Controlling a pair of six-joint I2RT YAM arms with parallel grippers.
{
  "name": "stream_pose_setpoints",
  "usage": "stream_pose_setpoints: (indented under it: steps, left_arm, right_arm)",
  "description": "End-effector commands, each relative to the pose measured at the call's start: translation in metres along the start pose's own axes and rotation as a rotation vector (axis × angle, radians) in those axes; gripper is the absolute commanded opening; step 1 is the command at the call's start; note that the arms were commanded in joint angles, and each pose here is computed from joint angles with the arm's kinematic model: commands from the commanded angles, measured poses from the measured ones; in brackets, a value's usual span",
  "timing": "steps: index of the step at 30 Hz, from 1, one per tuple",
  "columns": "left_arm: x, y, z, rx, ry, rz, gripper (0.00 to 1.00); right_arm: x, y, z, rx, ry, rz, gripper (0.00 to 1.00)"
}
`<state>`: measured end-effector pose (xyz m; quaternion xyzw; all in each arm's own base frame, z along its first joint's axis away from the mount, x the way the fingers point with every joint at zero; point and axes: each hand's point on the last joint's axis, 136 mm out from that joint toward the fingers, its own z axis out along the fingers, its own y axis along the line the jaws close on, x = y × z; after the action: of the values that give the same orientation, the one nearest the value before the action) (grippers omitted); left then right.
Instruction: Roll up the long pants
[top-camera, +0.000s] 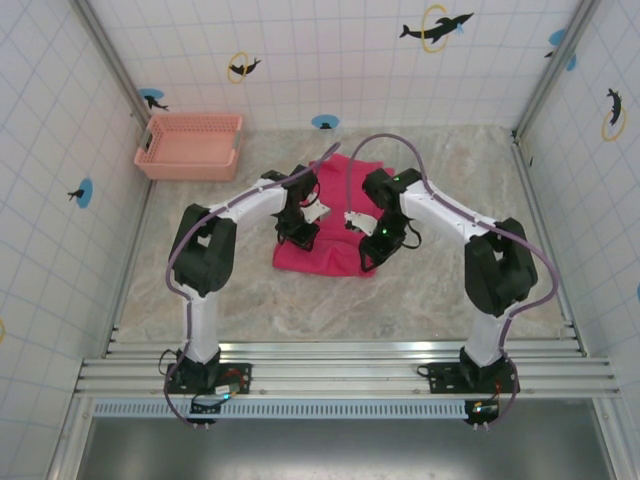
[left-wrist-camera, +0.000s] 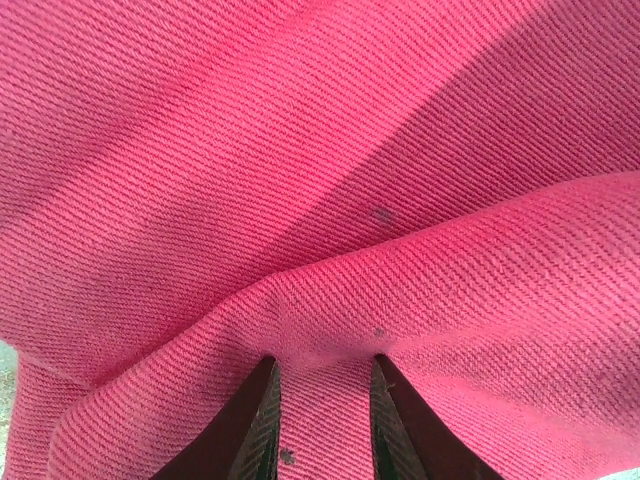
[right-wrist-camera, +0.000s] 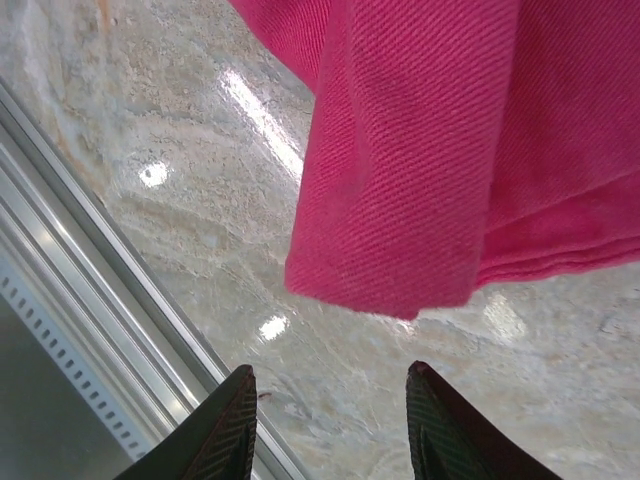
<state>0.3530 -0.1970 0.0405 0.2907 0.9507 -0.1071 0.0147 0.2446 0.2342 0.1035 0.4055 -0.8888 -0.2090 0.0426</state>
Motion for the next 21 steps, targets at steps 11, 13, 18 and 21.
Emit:
stream_pose_setpoints:
  steps: [11, 13, 18, 21]
  left_arm:
    - [0.008, 0.007, 0.003, -0.002, 0.045, 0.005, 0.28]
    - [0.008, 0.008, 0.003, 0.001, 0.048, 0.005, 0.28]
    - [0.008, 0.007, 0.004, 0.008, 0.052, 0.007, 0.28]
    - [0.008, 0.009, 0.006, 0.006, 0.061, 0.007, 0.29]
  right_arm:
    - [-0.04, 0.001, 0.042, -0.047, -0.046, 0.004, 0.42]
    - [-0.043, -0.006, 0.044, -0.026, -0.046, 0.016, 0.36]
    - [-0.055, -0.029, 0.039, 0.051, -0.106, 0.071, 0.2]
    - [-0.063, -0.039, 0.031, 0.083, -0.152, 0.084, 0.03]
